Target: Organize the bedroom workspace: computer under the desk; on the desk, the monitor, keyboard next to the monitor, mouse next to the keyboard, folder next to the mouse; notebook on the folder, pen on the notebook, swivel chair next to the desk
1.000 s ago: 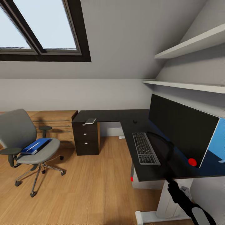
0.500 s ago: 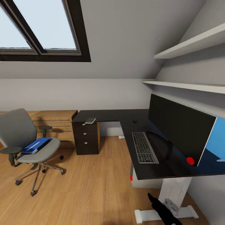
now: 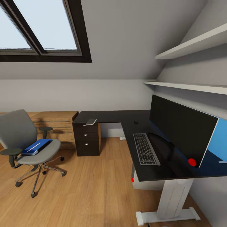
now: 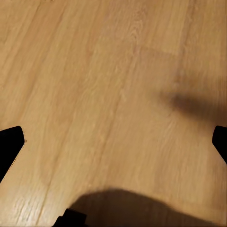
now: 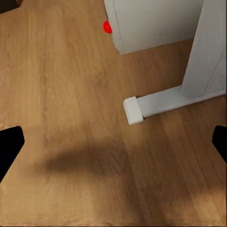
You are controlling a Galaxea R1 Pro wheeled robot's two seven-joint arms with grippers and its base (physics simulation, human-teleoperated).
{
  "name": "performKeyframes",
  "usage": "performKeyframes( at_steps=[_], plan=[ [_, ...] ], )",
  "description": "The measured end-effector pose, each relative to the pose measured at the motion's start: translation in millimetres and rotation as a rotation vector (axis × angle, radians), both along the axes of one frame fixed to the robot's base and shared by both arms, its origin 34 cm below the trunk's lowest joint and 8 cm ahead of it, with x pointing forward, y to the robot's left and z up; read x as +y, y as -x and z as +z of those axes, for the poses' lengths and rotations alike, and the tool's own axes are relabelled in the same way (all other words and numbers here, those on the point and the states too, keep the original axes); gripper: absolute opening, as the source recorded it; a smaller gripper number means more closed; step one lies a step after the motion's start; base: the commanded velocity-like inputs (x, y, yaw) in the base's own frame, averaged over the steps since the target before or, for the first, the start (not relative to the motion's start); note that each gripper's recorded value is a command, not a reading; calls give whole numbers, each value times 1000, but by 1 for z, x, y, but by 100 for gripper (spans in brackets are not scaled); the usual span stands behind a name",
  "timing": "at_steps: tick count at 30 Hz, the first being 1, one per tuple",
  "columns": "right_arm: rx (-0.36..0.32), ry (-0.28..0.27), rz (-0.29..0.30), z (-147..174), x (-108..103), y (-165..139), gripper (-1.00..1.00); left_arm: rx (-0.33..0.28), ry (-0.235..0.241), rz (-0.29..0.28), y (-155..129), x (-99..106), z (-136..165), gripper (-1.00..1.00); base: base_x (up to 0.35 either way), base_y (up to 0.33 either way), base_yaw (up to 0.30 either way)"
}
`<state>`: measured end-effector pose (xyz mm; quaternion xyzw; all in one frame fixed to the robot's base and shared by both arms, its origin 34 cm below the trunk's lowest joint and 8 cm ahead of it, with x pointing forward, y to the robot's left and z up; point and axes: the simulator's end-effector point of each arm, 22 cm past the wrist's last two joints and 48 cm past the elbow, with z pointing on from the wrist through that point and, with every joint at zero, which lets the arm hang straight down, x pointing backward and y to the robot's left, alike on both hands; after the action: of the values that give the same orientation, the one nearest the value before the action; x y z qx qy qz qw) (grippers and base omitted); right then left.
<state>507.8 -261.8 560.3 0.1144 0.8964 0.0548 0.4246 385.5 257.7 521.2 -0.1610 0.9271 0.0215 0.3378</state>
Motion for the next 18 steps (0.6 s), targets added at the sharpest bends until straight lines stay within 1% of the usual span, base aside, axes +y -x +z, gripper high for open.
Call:
performKeyframes(
  at_steps=[3, 7, 11, 14, 18],
  plan=[
    [42, 22, -26, -12, -7, 15, 100, -6, -8, 6, 9, 1, -4, 100, 0, 0, 0],
    [59, 32, -35, -16, -10, 22, 100, -5, -15, 10, 22, 2, -9, 100, 0, 0, 0],
    [55, 42, -29, -16, -10, 23, 100, 12, -27, 11, 34, 10, -15, 100, 0, 9, 0],
    [43, 49, -24, -15, -10, 22, 100, 16, -32, 10, 36, 13, -16, 100, 0, 92, 0],
    [35, 54, -19, -14, -10, 22, 100, 17, -35, 10, 38, 15, -17, 100, 0, 259, 0]
  ],
)
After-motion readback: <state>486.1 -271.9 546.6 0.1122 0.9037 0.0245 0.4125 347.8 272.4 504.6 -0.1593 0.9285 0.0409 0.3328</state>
